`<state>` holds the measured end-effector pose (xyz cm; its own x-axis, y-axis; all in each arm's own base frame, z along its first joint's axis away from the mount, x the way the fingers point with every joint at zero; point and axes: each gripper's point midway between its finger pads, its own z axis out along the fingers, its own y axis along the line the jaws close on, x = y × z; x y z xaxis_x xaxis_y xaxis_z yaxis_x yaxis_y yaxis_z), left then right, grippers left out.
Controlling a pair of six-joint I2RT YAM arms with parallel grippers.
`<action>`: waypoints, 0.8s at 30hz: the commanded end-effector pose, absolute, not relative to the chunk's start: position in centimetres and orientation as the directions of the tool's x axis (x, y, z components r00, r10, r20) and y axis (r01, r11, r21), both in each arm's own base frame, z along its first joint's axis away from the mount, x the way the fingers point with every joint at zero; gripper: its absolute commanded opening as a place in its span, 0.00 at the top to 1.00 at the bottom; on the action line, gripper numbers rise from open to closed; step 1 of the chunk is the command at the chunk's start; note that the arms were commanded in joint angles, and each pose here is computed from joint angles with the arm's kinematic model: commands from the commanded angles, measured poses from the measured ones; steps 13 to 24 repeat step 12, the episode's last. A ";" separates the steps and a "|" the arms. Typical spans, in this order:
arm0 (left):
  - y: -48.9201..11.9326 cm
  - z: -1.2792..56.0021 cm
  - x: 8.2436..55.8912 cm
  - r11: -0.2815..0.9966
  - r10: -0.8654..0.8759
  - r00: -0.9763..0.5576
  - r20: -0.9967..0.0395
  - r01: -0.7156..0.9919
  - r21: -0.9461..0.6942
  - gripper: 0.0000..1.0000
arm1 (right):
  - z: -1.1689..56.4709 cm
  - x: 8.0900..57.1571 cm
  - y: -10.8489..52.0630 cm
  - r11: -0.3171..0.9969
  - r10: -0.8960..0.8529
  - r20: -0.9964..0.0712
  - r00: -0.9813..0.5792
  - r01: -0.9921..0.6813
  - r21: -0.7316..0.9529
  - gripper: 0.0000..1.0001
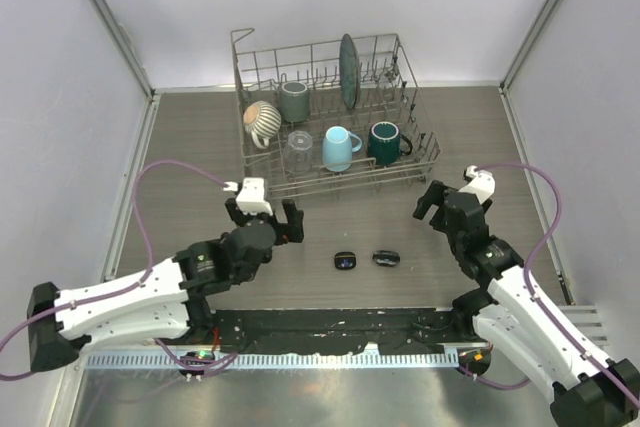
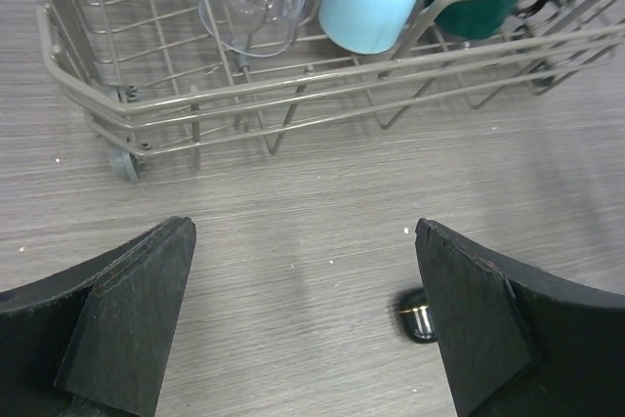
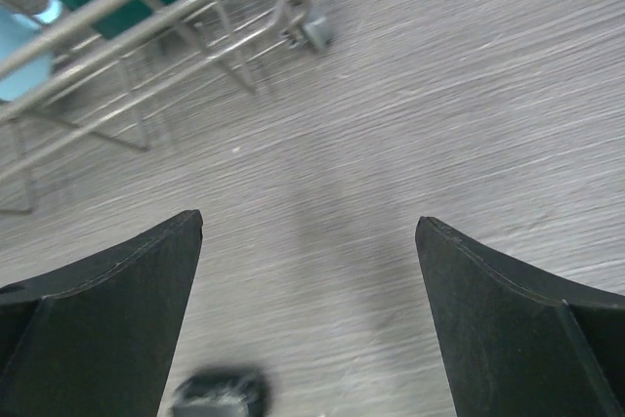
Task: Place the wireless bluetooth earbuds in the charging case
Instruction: Reset both arms
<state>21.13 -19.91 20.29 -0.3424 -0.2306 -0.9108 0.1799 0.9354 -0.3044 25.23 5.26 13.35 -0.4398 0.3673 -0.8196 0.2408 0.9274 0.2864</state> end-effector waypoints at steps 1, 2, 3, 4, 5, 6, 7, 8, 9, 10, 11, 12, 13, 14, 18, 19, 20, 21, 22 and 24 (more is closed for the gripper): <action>-19.7 22.6 22.7 0.964 -0.200 -0.277 -0.940 0.117 -0.240 0.00 | 16.1 27.4 1.9 0.935 0.265 -0.943 -0.201 0.294 0.200 0.03; -19.7 22.4 22.9 0.968 -0.190 -0.275 -0.942 0.109 -0.227 0.00 | 15.6 27.3 1.2 0.928 0.251 -0.949 -0.191 0.325 0.180 0.03; -19.7 22.4 23.0 0.970 -0.178 -0.275 -0.945 0.114 -0.216 0.00 | 16.1 27.5 0.3 0.916 0.238 -0.960 -0.149 0.363 0.171 0.03; -19.6 22.3 23.2 0.975 -0.154 -0.271 -0.950 0.113 -0.190 0.00 | 15.8 27.5 -0.1 0.913 0.220 -0.965 -0.147 0.379 0.150 0.03; -19.0 22.2 23.6 0.979 -0.151 -0.271 -0.951 0.090 -0.182 0.00 | 15.3 27.6 -0.3 0.912 0.206 -0.968 -0.145 0.387 0.136 0.03; -18.8 22.1 23.8 0.981 -0.147 -0.274 -0.950 0.082 -0.175 0.00 | 15.5 27.8 -0.7 0.906 0.189 -0.974 -0.128 0.406 0.122 0.03; -18.8 21.9 24.0 0.982 -0.129 -0.286 -0.949 0.096 -0.162 0.00 | 14.9 27.9 -0.8 0.904 0.172 -0.973 -0.151 0.416 0.096 0.03; -18.0 21.7 24.5 0.986 -0.128 -0.292 -0.948 0.068 -0.154 0.00 | 14.8 27.9 -1.0 0.899 0.167 -0.974 -0.153 0.429 0.087 0.03; -17.5 21.7 24.8 0.986 -0.132 -0.294 -0.947 0.056 -0.155 0.00 | 14.8 27.9 -1.3 0.888 0.169 -0.975 -0.143 0.451 0.087 0.03; -17.4 21.5 24.9 0.986 -0.133 -0.304 -0.943 0.058 -0.158 0.00 | 14.5 27.8 -1.9 0.874 0.158 -0.977 -0.144 0.480 0.071 0.03; -16.2 21.2 25.5 0.988 -0.137 -0.308 -0.941 0.022 -0.151 0.00 | 13.8 27.6 -2.2 0.869 0.140 -0.979 -0.151 0.492 0.049 0.03; -15.6 20.9 25.6 0.989 -0.138 -0.308 -0.941 0.003 -0.146 0.00 | 14.4 27.9 -2.3 0.863 0.149 -0.982 -0.113 0.500 0.073 0.03; -15.6 20.9 25.6 0.989 -0.138 -0.308 -0.941 0.003 -0.146 0.00 | 14.4 27.9 -2.3 0.863 0.149 -0.982 -0.113 0.500 0.073 0.03; -15.6 20.9 25.6 0.989 -0.138 -0.308 -0.941 0.003 -0.146 0.00 | 14.4 27.9 -2.3 0.863 0.149 -0.982 -0.113 0.500 0.073 0.03; -15.6 20.9 25.6 0.989 -0.138 -0.308 -0.941 0.003 -0.146 0.00 | 14.4 27.9 -2.3 0.863 0.149 -0.982 -0.113 0.500 0.073 0.03; -15.6 20.9 25.6 0.989 -0.138 -0.308 -0.941 0.003 -0.146 0.00 | 14.4 27.9 -2.3 0.863 0.149 -0.982 -0.113 0.500 0.073 0.03; -15.6 20.9 25.6 0.989 -0.138 -0.308 -0.941 0.003 -0.146 0.00 | 14.4 27.9 -2.3 0.863 0.149 -0.982 -0.113 0.500 0.073 0.03; -15.6 20.9 25.6 0.989 -0.138 -0.308 -0.941 0.003 -0.146 0.00 | 14.4 27.9 -2.3 0.863 0.149 -0.982 -0.113 0.500 0.073 0.03; -15.6 20.9 25.6 0.989 -0.138 -0.308 -0.941 0.003 -0.146 0.00 | 14.4 27.9 -2.3 0.863 0.149 -0.982 -0.113 0.500 0.073 0.03; -15.6 20.9 25.6 0.989 -0.138 -0.308 -0.941 0.003 -0.146 0.00 | 14.4 27.9 -2.3 0.863 0.149 -0.982 -0.113 0.500 0.073 0.03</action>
